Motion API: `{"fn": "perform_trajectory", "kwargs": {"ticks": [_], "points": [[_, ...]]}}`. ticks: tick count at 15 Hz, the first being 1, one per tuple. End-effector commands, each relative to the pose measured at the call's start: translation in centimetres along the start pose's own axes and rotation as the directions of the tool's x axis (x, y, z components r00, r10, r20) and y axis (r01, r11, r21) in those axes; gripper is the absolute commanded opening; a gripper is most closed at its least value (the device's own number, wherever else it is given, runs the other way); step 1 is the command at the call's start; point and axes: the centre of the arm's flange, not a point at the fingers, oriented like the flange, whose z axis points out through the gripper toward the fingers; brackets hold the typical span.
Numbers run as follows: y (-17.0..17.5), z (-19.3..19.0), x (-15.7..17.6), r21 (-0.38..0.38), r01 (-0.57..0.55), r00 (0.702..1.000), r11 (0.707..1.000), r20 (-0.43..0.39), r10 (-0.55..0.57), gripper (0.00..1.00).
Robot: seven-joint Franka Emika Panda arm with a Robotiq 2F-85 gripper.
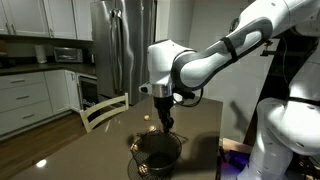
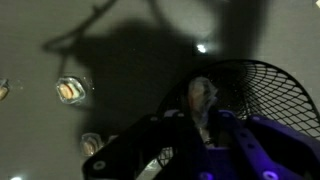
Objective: Pick up one object from the right side of the counter and put it in the black basket
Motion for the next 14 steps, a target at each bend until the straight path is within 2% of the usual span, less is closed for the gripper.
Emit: {"fn": "perform_trajectory", "kwargs": {"ticks": [1,6,13,14], "points": [[-2.6,-0.3,0.4,-0.023,0.101,0.995,0.995,0.012,-0.1,0.08],[-5.9,-0.6,1.7,-0.031,0.202,0.979,0.979,0.013,-0.202,0.08],[-6.1,-0.9,1.9,-0.012,0.31,0.951,0.951,-0.013,-0.31,0.08],[-5.9,-0.8,1.9,-0.016,0.312,0.95,0.95,-0.009,-0.313,0.41]]}}
